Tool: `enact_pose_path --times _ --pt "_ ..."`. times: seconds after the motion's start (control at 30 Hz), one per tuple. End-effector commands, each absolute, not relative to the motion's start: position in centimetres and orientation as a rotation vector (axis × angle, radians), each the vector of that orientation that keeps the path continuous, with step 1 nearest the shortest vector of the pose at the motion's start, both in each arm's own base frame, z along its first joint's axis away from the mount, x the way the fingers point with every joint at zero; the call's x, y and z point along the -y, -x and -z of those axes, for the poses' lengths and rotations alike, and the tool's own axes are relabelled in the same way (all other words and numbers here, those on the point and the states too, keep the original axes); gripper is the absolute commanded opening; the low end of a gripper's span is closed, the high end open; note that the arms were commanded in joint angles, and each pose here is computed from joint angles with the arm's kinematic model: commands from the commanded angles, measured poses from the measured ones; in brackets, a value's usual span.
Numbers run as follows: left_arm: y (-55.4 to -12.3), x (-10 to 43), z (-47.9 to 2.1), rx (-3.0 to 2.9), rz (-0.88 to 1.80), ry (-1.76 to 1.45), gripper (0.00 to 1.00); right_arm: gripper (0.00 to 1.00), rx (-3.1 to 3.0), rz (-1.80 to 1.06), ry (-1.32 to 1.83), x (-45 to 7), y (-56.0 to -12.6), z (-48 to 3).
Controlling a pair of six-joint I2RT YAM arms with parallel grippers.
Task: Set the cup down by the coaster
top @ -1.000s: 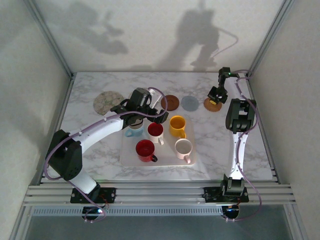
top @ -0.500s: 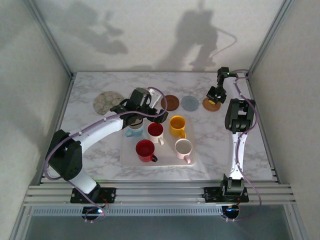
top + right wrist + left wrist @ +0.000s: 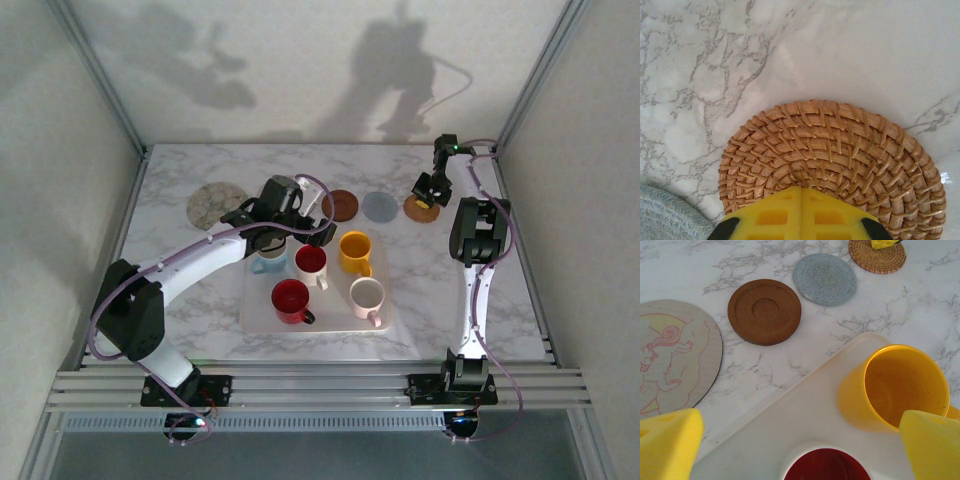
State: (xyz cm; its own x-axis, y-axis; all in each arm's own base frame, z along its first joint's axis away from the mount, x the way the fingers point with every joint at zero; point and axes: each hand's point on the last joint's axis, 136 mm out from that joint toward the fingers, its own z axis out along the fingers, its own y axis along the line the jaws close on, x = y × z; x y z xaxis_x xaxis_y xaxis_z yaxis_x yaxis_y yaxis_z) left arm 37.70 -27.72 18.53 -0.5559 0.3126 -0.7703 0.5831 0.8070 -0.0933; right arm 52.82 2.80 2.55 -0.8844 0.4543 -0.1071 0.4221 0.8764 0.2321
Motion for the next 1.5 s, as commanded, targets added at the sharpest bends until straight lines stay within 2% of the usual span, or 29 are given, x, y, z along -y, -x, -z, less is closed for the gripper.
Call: enact_pose_path --times 0.0,0.6,1.23,1.47 --pt "-38.1 27.5 -18.9 -2.189 0.427 -0.641 1.00 0.00 -3.009 -0.309 -0.666 -4.4 -50.8 0.9" --pt "-38.1 27.4 -19.6 -2.180 0.425 -0.637 1.00 0.00 -3.001 -0.309 -0.639 -4.4 -51.0 -0.2" --pt "-38.3 27.7 -21.3 -2.142 0.442 -0.634 1.00 0.00 -2.914 -0.250 -0.564 -3.4 -52.3 -5.9" --pt "-39.0 26.4 -24.6 -2.065 0.391 -0.526 1.00 0.02 -2.813 -0.309 -0.513 -3.9 -52.7 -10.2"
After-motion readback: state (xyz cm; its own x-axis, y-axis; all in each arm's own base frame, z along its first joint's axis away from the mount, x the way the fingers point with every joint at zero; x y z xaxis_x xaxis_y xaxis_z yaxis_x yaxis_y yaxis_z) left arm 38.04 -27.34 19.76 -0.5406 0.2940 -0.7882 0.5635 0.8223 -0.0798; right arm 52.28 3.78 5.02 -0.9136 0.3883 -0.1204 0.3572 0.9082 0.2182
